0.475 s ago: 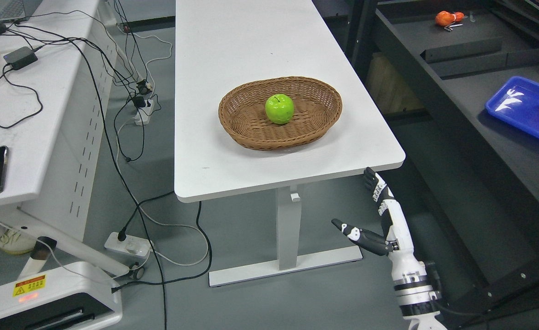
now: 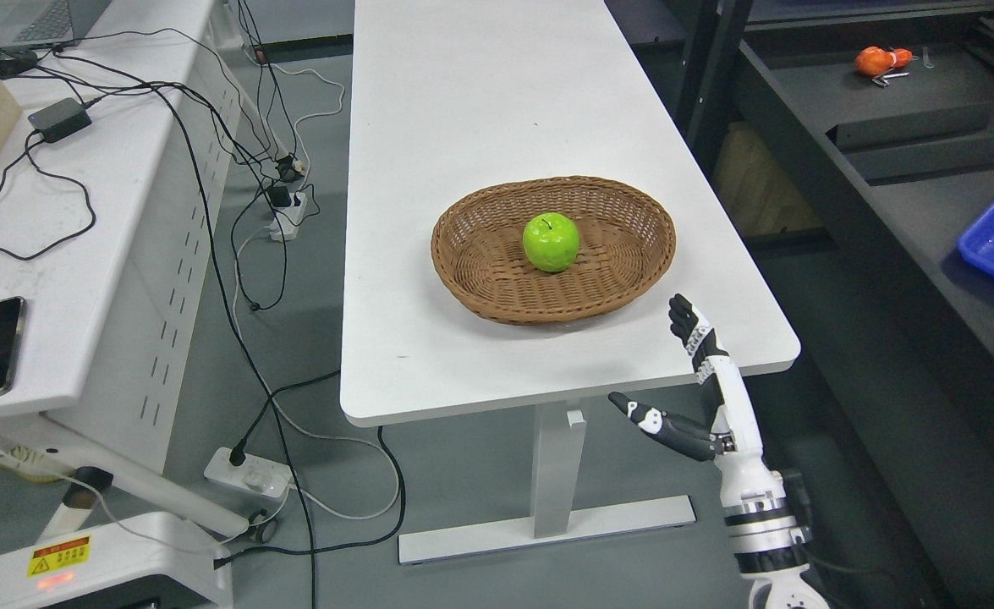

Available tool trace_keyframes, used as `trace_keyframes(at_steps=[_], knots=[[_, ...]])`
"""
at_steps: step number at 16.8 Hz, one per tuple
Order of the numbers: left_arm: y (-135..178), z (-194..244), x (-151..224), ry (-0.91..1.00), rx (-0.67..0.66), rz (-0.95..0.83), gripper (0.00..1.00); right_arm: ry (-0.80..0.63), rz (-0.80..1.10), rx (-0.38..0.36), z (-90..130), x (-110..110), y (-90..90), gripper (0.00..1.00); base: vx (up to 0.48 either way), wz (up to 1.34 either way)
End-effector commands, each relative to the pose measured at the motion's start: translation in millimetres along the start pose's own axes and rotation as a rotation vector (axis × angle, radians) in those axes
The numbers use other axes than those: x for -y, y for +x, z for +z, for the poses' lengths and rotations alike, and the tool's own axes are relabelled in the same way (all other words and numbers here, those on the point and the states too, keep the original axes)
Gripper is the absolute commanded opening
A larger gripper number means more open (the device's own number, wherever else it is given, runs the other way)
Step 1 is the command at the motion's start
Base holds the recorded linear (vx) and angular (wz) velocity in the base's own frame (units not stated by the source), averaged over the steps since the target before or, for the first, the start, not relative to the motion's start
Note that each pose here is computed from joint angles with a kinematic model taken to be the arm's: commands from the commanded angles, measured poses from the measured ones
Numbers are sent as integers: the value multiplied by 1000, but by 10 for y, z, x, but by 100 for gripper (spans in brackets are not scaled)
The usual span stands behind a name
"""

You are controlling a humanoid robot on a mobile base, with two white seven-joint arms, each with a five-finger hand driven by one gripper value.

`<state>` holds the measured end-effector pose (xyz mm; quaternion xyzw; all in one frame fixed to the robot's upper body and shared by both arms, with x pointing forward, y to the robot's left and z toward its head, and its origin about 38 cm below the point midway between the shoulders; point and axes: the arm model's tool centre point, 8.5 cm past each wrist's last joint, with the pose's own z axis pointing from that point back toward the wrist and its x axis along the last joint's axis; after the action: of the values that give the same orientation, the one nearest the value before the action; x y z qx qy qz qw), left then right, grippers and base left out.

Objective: Place green apple on left shelf middle layer
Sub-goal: 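Raise the right hand toward the wicker basket on the table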

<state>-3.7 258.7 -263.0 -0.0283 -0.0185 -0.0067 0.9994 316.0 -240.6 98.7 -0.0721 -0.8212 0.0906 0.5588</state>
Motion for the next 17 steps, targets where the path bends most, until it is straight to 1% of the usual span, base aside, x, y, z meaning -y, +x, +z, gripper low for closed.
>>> trace_keyframes(at_steps=[1, 3, 4, 5, 6, 7, 9, 11, 12, 13, 14, 15, 17], knots=[[-7, 16, -112, 17, -2, -1, 100, 37, 247, 53, -268, 618, 116, 100, 246, 5], [-2, 15, -112, 17, 0, -1, 100, 126, 507, 77, -340, 948, 196, 100, 242, -3], [-7, 16, -112, 17, -2, -1, 100, 142, 570, 98, -360, 1093, 249, 100, 229, -70], [-2, 15, -112, 17, 0, -1, 100, 158, 601, 134, -363, 1189, 310, 100, 229, -70], [-7, 16, -112, 17, -2, -1, 100, 170, 629, 208, -353, 1287, 419, 100, 220, -12], [-7, 16, -112, 17, -2, -1, 100, 159, 655, 239, -363, 1412, 494, 100, 220, -12], [-7, 16, -112, 17, -2, -1, 100, 195, 705, 194, -385, 1509, 485, 100, 179, -3], [-2, 15, -112, 17, 0, -1, 100, 206, 701, 200, -379, 1482, 483, 100, 169, -2], [-2, 15, -112, 17, 0, -1, 100, 241, 695, 200, -381, 1387, 449, 100, 167, 0], [-2, 15, -112, 17, 0, -1, 100, 312, 695, 200, -376, 1196, 387, 100, 138, 0], [-2, 15, -112, 17, 0, -1, 100, 378, 725, 207, -400, 1072, 364, 100, 138, 0], [-2, 15, -112, 17, 0, -1, 100, 425, 753, 217, -459, 993, 373, 100, 106, 0], [-2, 15, -112, 17, 0, -1, 100, 547, 745, 233, -509, 727, 351, 100, 91, 0]])
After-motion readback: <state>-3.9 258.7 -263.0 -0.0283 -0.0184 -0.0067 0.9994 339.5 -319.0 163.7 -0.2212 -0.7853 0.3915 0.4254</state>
